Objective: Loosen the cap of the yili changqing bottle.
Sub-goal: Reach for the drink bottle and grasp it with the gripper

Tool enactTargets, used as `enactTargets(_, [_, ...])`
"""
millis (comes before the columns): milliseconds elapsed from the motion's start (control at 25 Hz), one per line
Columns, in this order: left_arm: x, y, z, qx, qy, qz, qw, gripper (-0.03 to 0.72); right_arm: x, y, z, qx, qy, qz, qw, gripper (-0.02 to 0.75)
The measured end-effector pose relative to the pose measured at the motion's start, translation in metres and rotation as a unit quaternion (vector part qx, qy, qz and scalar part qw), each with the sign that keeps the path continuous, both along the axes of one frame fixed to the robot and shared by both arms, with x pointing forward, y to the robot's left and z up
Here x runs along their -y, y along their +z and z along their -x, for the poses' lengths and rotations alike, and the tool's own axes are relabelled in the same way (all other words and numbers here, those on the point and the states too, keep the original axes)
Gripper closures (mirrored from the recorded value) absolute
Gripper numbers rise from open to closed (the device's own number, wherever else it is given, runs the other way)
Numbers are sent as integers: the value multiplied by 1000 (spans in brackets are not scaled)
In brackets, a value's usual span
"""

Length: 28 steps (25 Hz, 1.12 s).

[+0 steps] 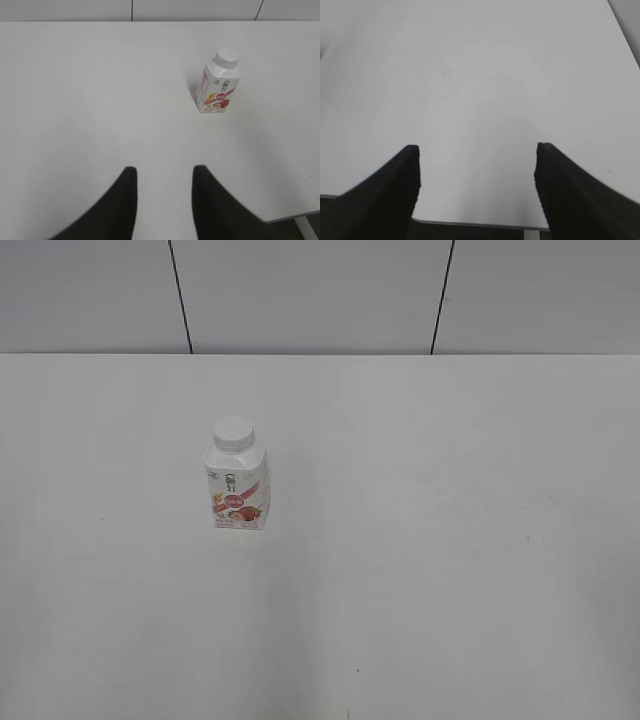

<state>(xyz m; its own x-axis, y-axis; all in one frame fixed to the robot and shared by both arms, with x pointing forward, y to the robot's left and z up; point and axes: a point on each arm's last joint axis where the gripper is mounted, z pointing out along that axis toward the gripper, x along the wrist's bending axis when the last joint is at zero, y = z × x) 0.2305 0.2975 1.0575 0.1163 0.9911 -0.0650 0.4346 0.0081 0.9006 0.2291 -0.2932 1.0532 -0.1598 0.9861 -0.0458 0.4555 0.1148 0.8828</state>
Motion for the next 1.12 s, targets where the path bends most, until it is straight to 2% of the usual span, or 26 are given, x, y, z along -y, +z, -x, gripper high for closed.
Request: enactTargets(1120, [0, 0, 0, 0, -1, 1, 1000, 449, 0, 0, 0, 0, 0, 0, 1000, 173])
